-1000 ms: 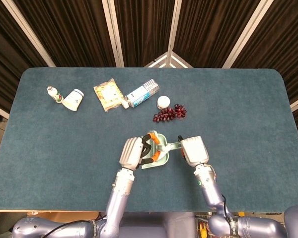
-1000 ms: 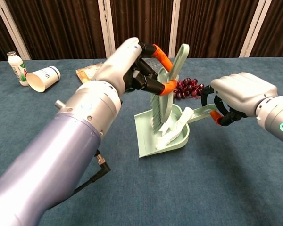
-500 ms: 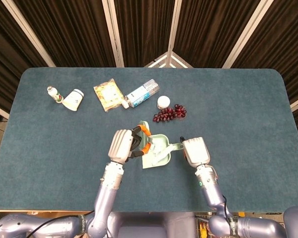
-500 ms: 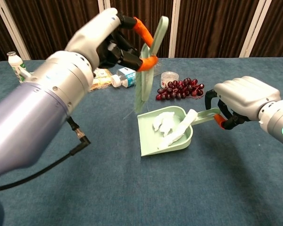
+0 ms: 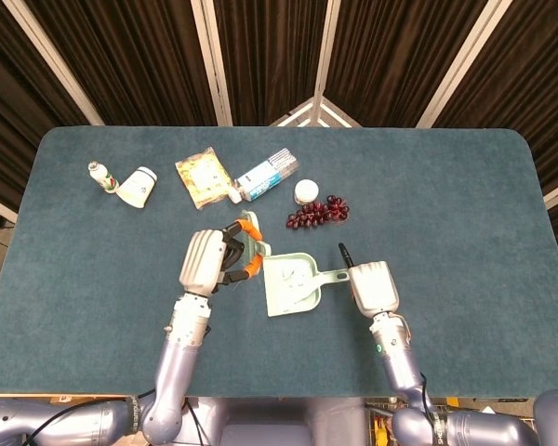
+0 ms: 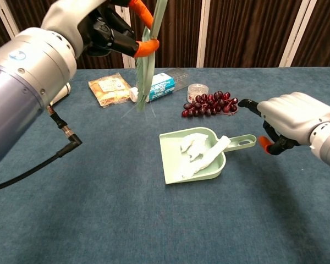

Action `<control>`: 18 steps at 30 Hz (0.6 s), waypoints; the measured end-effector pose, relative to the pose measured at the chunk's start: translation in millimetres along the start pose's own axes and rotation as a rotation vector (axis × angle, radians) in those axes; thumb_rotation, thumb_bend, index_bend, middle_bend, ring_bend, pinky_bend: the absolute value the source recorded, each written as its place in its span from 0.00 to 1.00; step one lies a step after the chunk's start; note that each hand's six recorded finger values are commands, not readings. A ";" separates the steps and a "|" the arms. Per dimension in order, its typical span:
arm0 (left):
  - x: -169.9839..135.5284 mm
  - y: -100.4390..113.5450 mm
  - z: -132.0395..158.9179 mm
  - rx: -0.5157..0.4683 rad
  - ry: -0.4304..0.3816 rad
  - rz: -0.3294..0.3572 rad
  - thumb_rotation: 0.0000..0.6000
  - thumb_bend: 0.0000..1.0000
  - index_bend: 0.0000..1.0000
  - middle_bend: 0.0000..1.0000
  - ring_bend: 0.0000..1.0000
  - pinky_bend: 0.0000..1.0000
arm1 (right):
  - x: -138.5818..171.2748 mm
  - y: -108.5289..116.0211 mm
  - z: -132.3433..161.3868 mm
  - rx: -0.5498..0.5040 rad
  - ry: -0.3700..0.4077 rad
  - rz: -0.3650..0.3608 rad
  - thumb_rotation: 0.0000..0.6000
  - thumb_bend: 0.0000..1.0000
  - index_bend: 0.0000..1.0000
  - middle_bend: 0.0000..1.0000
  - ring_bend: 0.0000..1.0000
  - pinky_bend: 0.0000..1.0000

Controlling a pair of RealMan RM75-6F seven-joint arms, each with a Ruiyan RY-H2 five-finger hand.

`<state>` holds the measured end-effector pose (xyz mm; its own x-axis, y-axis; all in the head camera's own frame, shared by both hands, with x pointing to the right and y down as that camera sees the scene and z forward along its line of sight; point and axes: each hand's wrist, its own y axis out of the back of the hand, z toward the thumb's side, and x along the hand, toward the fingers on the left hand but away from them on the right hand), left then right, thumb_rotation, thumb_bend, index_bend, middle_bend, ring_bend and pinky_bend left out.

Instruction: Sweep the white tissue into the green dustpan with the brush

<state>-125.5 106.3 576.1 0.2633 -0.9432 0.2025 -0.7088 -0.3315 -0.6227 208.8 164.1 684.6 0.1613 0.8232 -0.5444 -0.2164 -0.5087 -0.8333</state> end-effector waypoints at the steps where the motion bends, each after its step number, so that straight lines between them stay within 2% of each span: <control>1: -0.1 2.0 -0.8 0.013 -0.004 0.000 1.00 0.65 0.79 1.00 1.00 1.00 | 0.5 1.3 -1.3 0.001 -0.001 -0.004 1.00 0.54 0.00 0.75 0.74 0.81; 5: -1.9 12.2 -5.7 0.111 -0.041 -0.007 1.00 0.65 0.79 1.00 1.00 1.00 | 3.3 7.7 -8.0 -0.004 -0.008 -0.018 1.00 0.54 0.00 0.75 0.74 0.81; 8: -4.0 19.8 -13.1 0.235 -0.068 -0.021 1.00 0.65 0.79 1.00 1.00 1.00 | 5.5 13.0 -15.6 -0.006 -0.016 -0.026 1.00 0.54 0.00 0.75 0.74 0.81; 14: -8.0 39.3 -38.8 0.610 -0.109 -0.078 1.00 0.65 0.79 1.00 1.00 1.00 | 10.6 21.6 -22.2 -0.029 -0.021 -0.038 1.00 0.54 0.00 0.75 0.74 0.81; 18: -12.9 56.7 -65.2 0.852 -0.106 -0.154 1.00 0.63 0.79 1.00 1.00 1.00 | 13.6 27.8 -25.3 -0.038 -0.019 -0.045 1.00 0.54 0.00 0.75 0.74 0.81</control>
<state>-211.7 98.4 587.4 0.4054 -0.8684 0.2855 0.0591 -0.2868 -0.9562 229.3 154.8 651.6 0.1518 0.8496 -0.5050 -0.1730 -0.4802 -0.8599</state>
